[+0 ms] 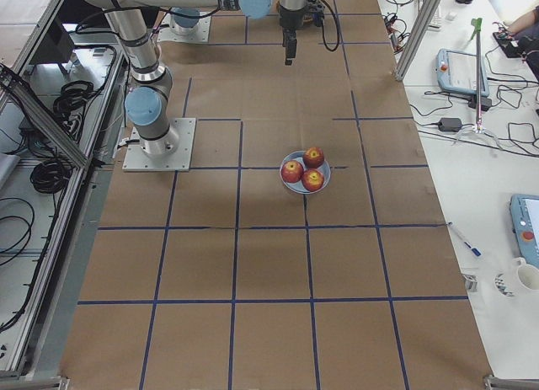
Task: Transfer apple from basket to plate
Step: 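Lower the left gripper into the wicker basket onto the yellow-red apple, then grasp the yellow-red apple with the left gripper and lift it out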
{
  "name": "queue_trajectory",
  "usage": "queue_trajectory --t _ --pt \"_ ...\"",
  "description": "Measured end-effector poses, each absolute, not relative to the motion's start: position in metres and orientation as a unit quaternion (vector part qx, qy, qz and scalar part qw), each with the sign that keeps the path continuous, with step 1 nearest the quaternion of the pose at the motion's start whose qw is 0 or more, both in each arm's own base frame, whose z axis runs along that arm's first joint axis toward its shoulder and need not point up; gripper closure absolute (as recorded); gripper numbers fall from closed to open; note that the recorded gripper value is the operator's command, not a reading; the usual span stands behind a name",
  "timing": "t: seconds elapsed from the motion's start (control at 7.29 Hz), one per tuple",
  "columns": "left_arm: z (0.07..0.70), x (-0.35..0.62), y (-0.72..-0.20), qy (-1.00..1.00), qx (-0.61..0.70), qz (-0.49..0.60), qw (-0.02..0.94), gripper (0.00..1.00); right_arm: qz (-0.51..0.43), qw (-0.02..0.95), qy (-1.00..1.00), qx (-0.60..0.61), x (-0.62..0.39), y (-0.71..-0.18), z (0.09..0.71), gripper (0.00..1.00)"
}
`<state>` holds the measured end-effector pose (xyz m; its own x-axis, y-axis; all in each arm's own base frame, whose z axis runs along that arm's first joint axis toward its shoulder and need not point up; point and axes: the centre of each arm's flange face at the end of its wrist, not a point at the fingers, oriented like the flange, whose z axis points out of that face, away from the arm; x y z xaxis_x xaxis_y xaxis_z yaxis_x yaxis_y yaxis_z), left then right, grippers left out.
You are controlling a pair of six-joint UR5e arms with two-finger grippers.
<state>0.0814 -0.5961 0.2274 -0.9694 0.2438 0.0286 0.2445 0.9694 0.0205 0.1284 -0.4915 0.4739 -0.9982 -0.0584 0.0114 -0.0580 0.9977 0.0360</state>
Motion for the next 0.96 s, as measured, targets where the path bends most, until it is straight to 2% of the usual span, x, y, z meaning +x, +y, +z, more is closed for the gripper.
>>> queue_trajectory --t 0.14,0.27,0.55,0.69,0.96 --pt "0.221 0.081 -0.597 -0.992 -0.123 -0.016 0.015 0.01 -0.018 0.006 -0.999 0.029 0.128 -0.491 0.474 0.00" --pt "0.214 0.080 -0.598 -0.992 -0.124 -0.022 0.018 0.06 -0.018 0.006 -0.999 0.029 0.128 -0.491 0.474 0.00" --pt "0.203 0.076 -0.598 -0.991 -0.127 -0.031 0.023 0.34 -0.018 0.006 -0.999 0.029 0.128 -0.491 0.474 0.00" --pt "0.200 0.074 -0.598 -0.991 -0.129 -0.033 0.024 0.42 -0.018 0.006 -0.999 0.029 0.128 -0.491 0.474 0.00" --pt "0.202 0.071 -0.599 -0.991 -0.131 -0.032 0.024 0.44 -0.017 0.006 -0.999 0.029 0.128 -0.491 0.474 0.00"
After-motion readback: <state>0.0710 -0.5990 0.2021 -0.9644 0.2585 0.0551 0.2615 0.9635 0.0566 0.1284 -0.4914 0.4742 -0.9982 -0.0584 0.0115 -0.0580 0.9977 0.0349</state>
